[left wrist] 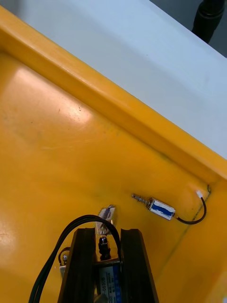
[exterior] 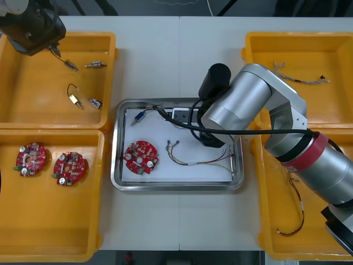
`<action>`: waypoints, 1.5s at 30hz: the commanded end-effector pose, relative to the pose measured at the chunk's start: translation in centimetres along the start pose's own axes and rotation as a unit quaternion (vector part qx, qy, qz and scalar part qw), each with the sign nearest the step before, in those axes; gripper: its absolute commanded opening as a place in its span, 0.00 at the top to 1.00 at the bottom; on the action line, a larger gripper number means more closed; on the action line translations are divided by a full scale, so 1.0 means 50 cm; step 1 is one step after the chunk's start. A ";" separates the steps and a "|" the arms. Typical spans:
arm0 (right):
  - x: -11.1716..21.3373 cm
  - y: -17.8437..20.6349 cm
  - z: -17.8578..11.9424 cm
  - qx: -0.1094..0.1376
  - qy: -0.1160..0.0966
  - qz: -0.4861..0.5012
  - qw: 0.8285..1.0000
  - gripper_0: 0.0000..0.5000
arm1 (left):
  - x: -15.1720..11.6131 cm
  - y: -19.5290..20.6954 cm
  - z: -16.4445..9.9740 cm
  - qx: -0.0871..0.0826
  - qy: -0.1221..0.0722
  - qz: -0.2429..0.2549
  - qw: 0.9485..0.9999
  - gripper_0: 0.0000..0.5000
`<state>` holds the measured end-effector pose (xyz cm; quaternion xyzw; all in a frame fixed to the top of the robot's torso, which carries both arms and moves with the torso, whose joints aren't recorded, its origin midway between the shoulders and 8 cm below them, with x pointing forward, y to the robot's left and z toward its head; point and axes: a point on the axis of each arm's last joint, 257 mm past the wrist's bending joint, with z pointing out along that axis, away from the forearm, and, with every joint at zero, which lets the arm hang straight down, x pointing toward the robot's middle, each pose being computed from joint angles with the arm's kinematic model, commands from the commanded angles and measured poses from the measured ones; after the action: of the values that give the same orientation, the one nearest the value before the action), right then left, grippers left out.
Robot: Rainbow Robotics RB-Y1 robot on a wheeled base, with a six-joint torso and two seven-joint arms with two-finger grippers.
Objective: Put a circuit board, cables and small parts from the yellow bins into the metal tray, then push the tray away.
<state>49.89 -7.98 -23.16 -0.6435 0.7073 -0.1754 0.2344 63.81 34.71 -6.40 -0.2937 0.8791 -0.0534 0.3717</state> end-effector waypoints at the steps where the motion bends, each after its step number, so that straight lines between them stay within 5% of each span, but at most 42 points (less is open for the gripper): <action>1: -0.063 -0.021 -0.072 0.021 -0.015 -0.041 0.999 0.00 | -0.079 -0.024 -0.069 0.025 -0.037 -0.021 0.999 1.00; 18: -0.042 0.004 -0.167 0.005 0.013 -0.021 1.000 0.00 | -0.052 -0.029 -0.029 0.027 -0.034 -0.012 0.999 1.00; 32: -0.064 -0.042 -0.282 0.067 -0.071 0.067 0.993 0.00 | -0.030 -0.002 0.069 0.018 -0.039 -0.009 0.999 1.00; 38: 0.003 -0.040 -0.297 0.081 -0.072 0.154 0.982 0.00 | -0.016 0.018 0.086 0.012 -0.035 -0.002 0.999 1.00; 45: 0.086 -0.031 -0.290 0.055 -0.067 0.303 0.949 0.00 | 0.002 0.044 0.112 0.009 -0.034 0.008 0.999 1.00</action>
<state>42.79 -10.63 -11.40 -0.4421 0.8194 -0.1030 0.3499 66.61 36.44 -11.09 -0.2913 0.8682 -0.0538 0.3980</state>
